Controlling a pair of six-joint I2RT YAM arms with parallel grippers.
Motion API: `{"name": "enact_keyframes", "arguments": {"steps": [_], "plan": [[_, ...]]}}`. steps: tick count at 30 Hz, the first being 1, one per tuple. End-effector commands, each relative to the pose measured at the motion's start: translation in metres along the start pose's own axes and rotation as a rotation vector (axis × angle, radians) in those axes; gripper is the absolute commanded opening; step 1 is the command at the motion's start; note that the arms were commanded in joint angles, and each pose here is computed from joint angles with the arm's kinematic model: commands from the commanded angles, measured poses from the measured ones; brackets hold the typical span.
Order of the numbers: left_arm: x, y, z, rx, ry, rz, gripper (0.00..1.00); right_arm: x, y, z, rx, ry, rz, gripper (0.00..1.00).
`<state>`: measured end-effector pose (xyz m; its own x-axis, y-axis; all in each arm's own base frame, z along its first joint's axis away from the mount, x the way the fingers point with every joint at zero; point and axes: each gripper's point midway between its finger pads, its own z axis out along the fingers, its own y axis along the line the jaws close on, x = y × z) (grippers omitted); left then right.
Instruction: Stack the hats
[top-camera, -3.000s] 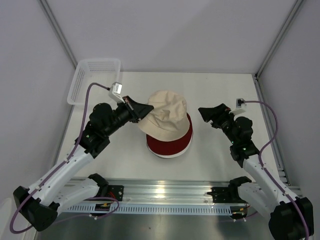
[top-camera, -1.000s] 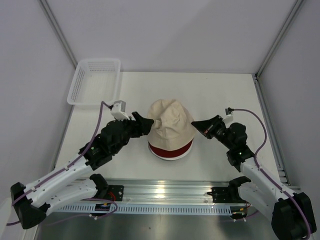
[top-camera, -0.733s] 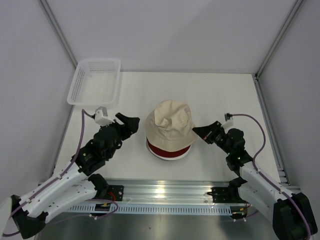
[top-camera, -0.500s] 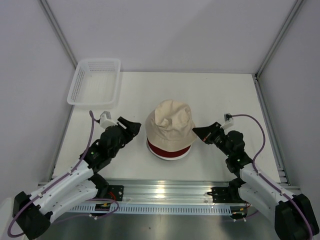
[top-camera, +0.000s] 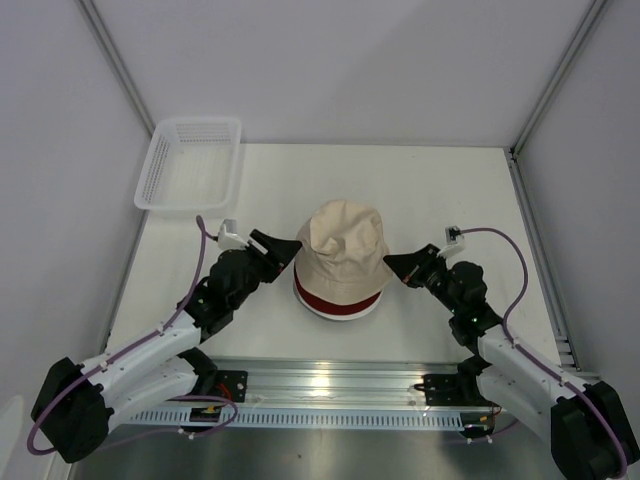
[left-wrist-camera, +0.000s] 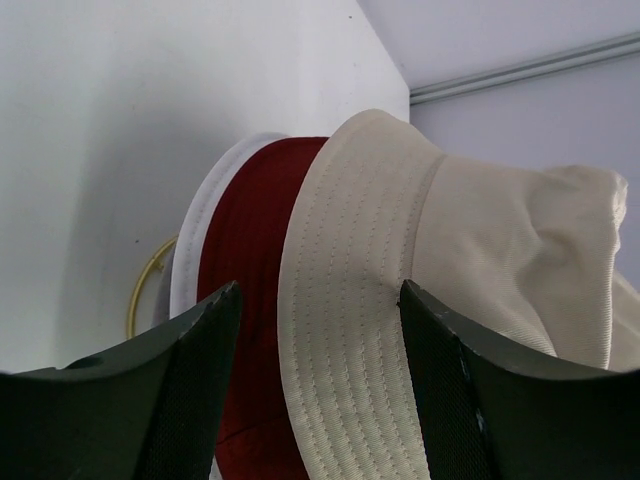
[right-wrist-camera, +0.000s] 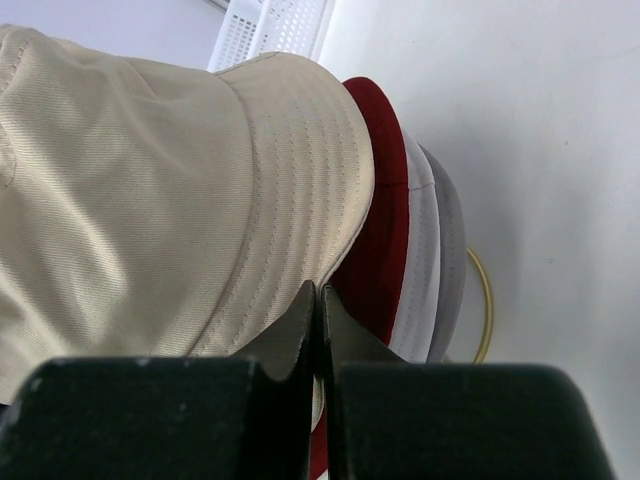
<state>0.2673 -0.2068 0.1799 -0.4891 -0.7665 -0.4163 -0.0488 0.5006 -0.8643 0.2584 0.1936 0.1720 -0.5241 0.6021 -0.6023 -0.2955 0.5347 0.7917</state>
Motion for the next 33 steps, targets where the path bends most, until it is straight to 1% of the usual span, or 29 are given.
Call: {"name": "enact_keyframes", "arguments": {"steps": [1, 3, 8, 10, 17, 19, 20, 22, 23, 25, 26, 28, 29, 31, 33], "plan": [[-0.006, -0.017, 0.001, 0.087, -0.024, -0.077, 0.68, -0.003, 0.0, 0.003, -0.005, -0.021, -0.04, 0.0], [-0.007, -0.02, 0.001, 0.102, -0.031, -0.091, 0.68, -0.002, 0.0, 0.004, -0.008, -0.017, -0.037, 0.0], [-0.001, -0.011, 0.004, 0.087, -0.015, -0.138, 0.68, -0.001, 0.0, 0.007, -0.008, -0.005, -0.03, 0.0], [-0.001, -0.015, 0.005, 0.11, -0.016, -0.154, 0.67, 0.0, -0.001, 0.008, -0.004, -0.003, -0.029, 0.0], [0.003, -0.018, 0.008, 0.149, -0.006, -0.205, 0.61, 0.001, -0.002, 0.012, 0.004, 0.012, -0.028, 0.0], [0.004, -0.017, 0.008, 0.156, -0.003, -0.223, 0.58, 0.001, -0.002, 0.013, 0.004, 0.012, -0.028, 0.0], [0.003, -0.02, 0.008, 0.172, -0.006, -0.228, 0.53, 0.0, -0.002, 0.013, 0.005, 0.011, -0.028, 0.0], [0.003, -0.02, 0.008, 0.174, -0.008, -0.23, 0.47, 0.0, -0.002, 0.014, 0.006, 0.012, -0.029, 0.0], [0.003, -0.02, 0.007, 0.174, -0.008, -0.228, 0.4, 0.0, -0.002, 0.014, 0.008, 0.011, -0.029, 0.0], [0.002, -0.018, 0.007, 0.171, -0.017, -0.232, 0.34, 0.0, -0.002, 0.015, 0.01, 0.013, -0.03, 0.0], [0.001, -0.016, 0.007, 0.169, -0.023, -0.232, 0.25, 0.0, -0.003, 0.016, 0.012, 0.013, -0.028, 0.0], [-0.002, -0.015, 0.006, 0.168, -0.037, -0.233, 0.14, 0.001, -0.004, 0.017, 0.016, 0.018, -0.027, 0.0], [-0.001, -0.012, 0.006, 0.158, -0.037, -0.228, 0.02, 0.001, -0.004, 0.017, 0.019, 0.019, -0.025, 0.0], [-0.002, -0.009, 0.007, 0.147, -0.048, -0.197, 0.01, 0.002, -0.007, 0.018, 0.031, 0.019, -0.025, 0.0], [-0.001, -0.003, 0.008, 0.101, -0.043, -0.151, 0.01, 0.001, -0.013, 0.018, 0.07, 0.017, -0.018, 0.0]]}}
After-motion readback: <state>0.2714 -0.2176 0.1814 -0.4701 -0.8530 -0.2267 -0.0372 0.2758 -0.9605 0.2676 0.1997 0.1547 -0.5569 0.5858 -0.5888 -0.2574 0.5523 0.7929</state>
